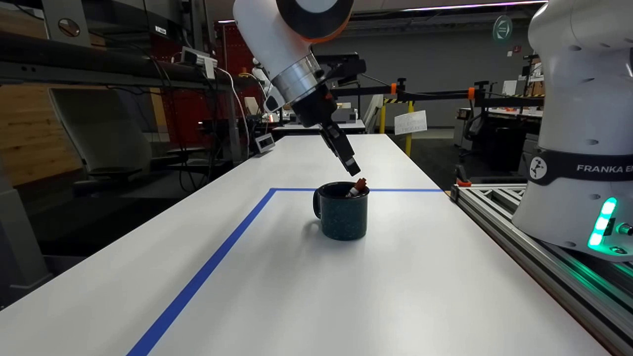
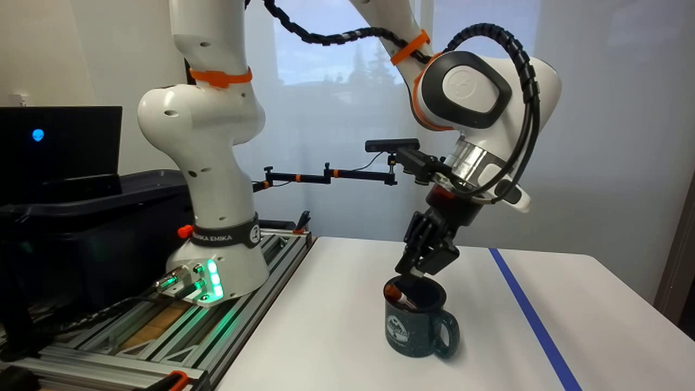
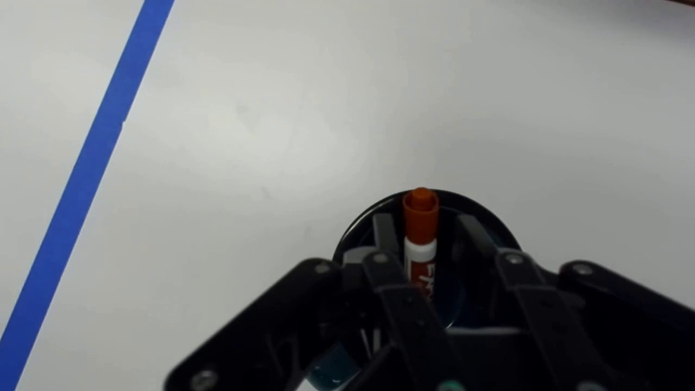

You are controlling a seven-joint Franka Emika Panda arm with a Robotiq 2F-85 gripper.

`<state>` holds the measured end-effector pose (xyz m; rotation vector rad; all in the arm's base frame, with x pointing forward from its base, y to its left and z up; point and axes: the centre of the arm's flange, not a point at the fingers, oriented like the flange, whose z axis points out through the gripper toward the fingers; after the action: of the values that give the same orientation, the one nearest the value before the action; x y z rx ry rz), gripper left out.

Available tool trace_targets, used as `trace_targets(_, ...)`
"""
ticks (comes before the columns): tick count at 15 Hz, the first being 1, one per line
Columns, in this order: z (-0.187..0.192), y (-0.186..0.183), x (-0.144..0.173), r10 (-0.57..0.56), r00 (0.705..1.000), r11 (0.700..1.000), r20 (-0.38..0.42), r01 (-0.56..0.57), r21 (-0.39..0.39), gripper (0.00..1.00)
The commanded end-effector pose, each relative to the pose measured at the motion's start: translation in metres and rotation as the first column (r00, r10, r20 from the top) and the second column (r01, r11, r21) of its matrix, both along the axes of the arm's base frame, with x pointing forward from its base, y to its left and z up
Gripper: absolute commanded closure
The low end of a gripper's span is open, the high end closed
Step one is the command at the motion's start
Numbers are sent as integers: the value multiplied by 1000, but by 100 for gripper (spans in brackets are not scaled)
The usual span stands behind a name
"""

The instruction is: Remove the marker from the cup

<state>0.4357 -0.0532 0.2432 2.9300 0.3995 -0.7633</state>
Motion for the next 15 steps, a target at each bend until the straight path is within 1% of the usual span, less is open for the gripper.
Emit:
trace_targets(1, -9, 2, 11, 13, 1000, 1000, -6, -13, -13, 60)
trace_targets(2, -11, 3, 13, 15, 1000, 1000, -10, -15, -13, 57)
trace_targets(3, -13, 4, 14, 18, 1000, 1000, -15, -18, -11, 58)
trace_targets(4, -15, 5, 15, 21, 1000, 1000, -18, -21, -10, 57)
trace_targets(7, -22, 7, 20, 31, 999, 1000, -28, -31, -3, 60)
trace_targets(10, -30, 9, 24, 42, 998, 999, -41, -42, 1, 57)
trace_targets(12, -34, 11, 26, 47, 998, 999, -45, -47, 4, 63)
trace_targets(15, -41, 14, 29, 57, 997, 998, -56, -57, 8, 58)
